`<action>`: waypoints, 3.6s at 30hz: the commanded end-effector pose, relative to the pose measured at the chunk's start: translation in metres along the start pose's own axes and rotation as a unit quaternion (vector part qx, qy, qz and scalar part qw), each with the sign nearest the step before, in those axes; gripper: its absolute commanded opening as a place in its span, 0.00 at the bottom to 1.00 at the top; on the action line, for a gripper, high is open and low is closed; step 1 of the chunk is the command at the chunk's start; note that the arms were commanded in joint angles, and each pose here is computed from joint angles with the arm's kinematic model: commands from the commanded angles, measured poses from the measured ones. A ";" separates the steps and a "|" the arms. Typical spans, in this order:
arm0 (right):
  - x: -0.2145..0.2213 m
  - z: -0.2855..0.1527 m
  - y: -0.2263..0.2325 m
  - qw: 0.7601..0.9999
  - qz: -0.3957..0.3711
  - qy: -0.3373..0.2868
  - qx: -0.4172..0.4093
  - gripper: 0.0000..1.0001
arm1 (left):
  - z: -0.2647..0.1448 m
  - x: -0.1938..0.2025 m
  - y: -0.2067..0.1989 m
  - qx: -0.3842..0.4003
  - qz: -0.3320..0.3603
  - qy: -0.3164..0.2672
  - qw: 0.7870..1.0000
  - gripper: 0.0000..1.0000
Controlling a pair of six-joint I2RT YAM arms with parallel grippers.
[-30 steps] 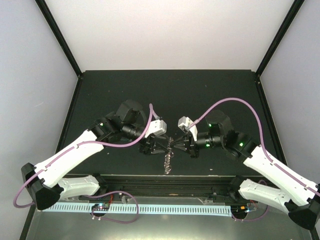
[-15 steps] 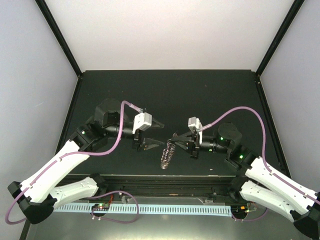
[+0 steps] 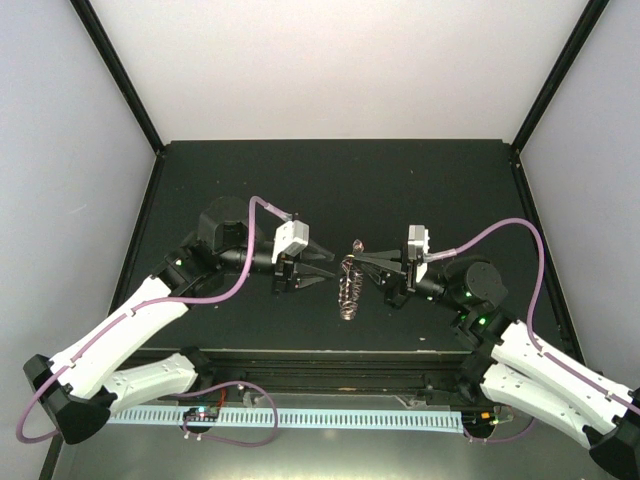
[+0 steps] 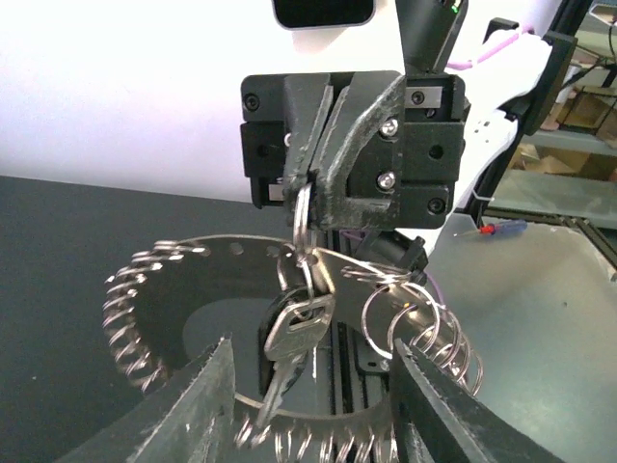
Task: Remove the keys from the keyring
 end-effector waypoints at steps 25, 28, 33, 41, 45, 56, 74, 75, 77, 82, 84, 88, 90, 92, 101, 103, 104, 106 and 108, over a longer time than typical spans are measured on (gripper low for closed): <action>-0.005 0.009 0.000 1.000 0.011 -0.013 -0.021 0.01 | 0.006 -0.005 0.009 -0.059 0.013 -0.027 0.998 0.16; -0.004 0.009 -0.002 1.000 0.012 -0.014 -0.015 0.01 | 0.006 -0.005 0.009 -0.059 0.012 -0.027 0.998 0.10; -0.006 0.007 -0.007 0.999 0.010 -0.033 0.000 0.01 | 0.007 -0.005 0.009 -0.058 0.012 -0.027 0.998 0.01; -0.012 0.009 -0.014 0.997 0.005 -0.072 0.025 0.01 | 0.008 -0.003 0.012 -0.071 0.011 -0.024 0.997 0.02; -0.015 0.012 -0.016 0.996 0.002 -0.084 0.033 0.01 | 0.010 0.001 0.014 -0.087 0.021 -0.013 0.996 0.02; -0.011 0.024 -0.020 0.994 0.016 -0.094 0.043 0.01 | 0.011 0.012 0.028 -0.173 0.047 0.021 0.983 0.02; -0.002 -0.029 -0.080 0.944 -0.011 -0.058 0.326 0.01 | -0.059 -0.006 0.081 -0.416 -0.015 -0.047 0.908 0.01; 0.003 -0.034 -0.083 0.940 -0.013 -0.049 0.338 0.01 | -0.059 -0.006 0.081 -0.415 -0.022 -0.052 0.908 0.01; 0.013 -0.044 -0.089 0.930 -0.015 -0.032 0.366 0.01 | -0.058 -0.006 0.081 -0.410 -0.038 -0.058 0.909 0.02; 0.033 -0.075 -0.098 0.905 -0.002 -0.008 0.426 0.01 | -0.059 0.024 0.096 -0.446 -0.091 -0.071 0.888 0.02; 0.041 -0.085 -0.099 0.899 0.009 -0.007 0.439 0.01 | -0.063 0.048 0.107 -0.477 -0.126 -0.066 0.867 0.02; 0.060 -0.100 -0.101 0.891 0.038 0.001 0.452 0.01 | -0.071 0.107 0.126 -0.512 -0.211 -0.039 0.832 0.02; 0.072 -0.106 -0.104 0.884 0.052 0.011 0.465 0.01 | -0.077 0.137 0.134 -0.528 -0.252 -0.013 0.811 0.02; 0.083 -0.117 -0.110 0.866 0.065 0.024 0.495 0.01 | -0.082 0.163 0.138 -0.535 -0.288 0.006 0.794 0.02; 0.113 -0.139 -0.128 0.819 0.067 0.059 0.566 0.01 | -0.094 0.196 0.140 -0.528 -0.335 0.008 0.780 0.02; 0.116 -0.138 -0.132 0.815 0.057 0.063 0.573 0.01 | -0.094 0.198 0.141 -0.526 -0.337 0.012 0.781 0.02; 0.117 -0.137 -0.133 0.814 0.052 0.066 0.574 0.01 | -0.094 0.199 0.141 -0.526 -0.339 0.014 0.780 0.02; 0.119 -0.133 -0.136 0.814 0.045 0.070 0.575 0.01 | -0.093 0.202 0.142 -0.524 -0.342 0.019 0.779 0.02; 0.122 -0.130 -0.139 0.813 0.040 0.077 0.575 0.01 | -0.093 0.205 0.143 -0.525 -0.346 0.024 0.777 0.02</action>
Point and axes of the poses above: each gripper's point midway between its finger pads, its own z axis out along the fingers, its own y axis along the line the jaws close on, x = y × z, the point moved 3 cm from there along -z, back along the fingers
